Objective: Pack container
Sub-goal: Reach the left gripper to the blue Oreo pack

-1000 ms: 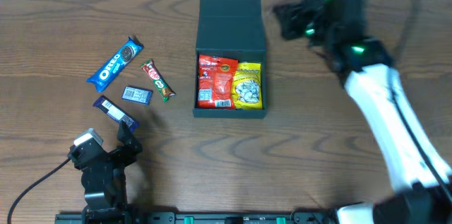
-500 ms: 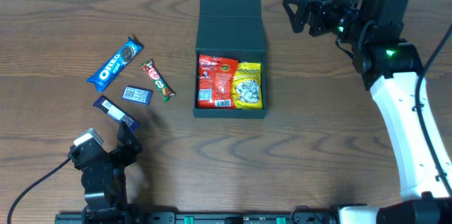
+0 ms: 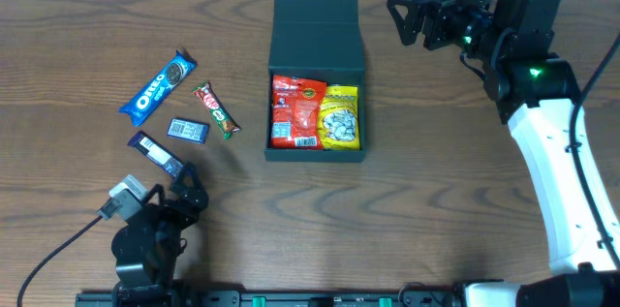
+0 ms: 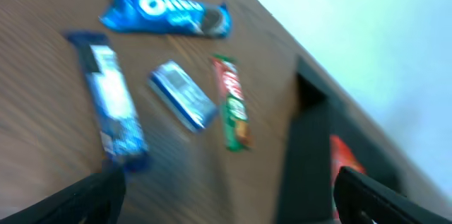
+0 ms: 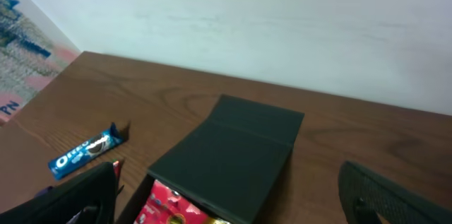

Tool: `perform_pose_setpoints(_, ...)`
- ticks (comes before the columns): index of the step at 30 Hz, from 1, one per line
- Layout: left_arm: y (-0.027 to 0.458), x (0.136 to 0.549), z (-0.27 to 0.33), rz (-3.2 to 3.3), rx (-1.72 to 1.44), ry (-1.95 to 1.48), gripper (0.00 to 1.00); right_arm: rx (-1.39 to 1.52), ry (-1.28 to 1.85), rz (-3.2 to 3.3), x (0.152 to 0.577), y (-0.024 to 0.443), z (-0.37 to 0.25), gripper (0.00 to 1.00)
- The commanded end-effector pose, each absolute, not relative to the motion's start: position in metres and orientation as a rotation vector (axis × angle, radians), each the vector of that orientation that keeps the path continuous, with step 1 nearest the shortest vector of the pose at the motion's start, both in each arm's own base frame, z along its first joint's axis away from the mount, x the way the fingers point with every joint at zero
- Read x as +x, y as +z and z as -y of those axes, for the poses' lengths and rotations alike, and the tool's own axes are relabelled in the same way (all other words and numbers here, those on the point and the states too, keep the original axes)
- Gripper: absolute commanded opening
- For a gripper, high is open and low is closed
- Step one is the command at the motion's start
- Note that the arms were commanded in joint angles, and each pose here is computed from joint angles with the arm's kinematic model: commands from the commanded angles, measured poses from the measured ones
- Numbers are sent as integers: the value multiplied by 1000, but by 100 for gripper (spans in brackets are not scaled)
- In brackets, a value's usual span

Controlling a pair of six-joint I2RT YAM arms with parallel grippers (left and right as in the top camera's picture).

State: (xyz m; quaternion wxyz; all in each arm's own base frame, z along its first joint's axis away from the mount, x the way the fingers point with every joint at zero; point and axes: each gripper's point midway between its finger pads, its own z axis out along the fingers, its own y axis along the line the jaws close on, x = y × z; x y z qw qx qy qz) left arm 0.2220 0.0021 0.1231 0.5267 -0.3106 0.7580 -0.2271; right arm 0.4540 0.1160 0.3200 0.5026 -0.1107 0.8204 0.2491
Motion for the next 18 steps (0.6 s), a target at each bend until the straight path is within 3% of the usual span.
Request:
perform_pose_setpoints(1, 130, 227, 7, -1731, -871, -737, 95, -288, 598, -1978, 455, 318, -116, 99)
perform_pose_setpoints(11, 237, 248, -19, -1583, -539, -391, 96, -307, 590, -1995, 453, 313, -116, 99)
perform_pose_setpoints(18, 280, 303, -39, -1916, -376, -37, 96, -357, 640, -2090, 436, 292, -123, 99)
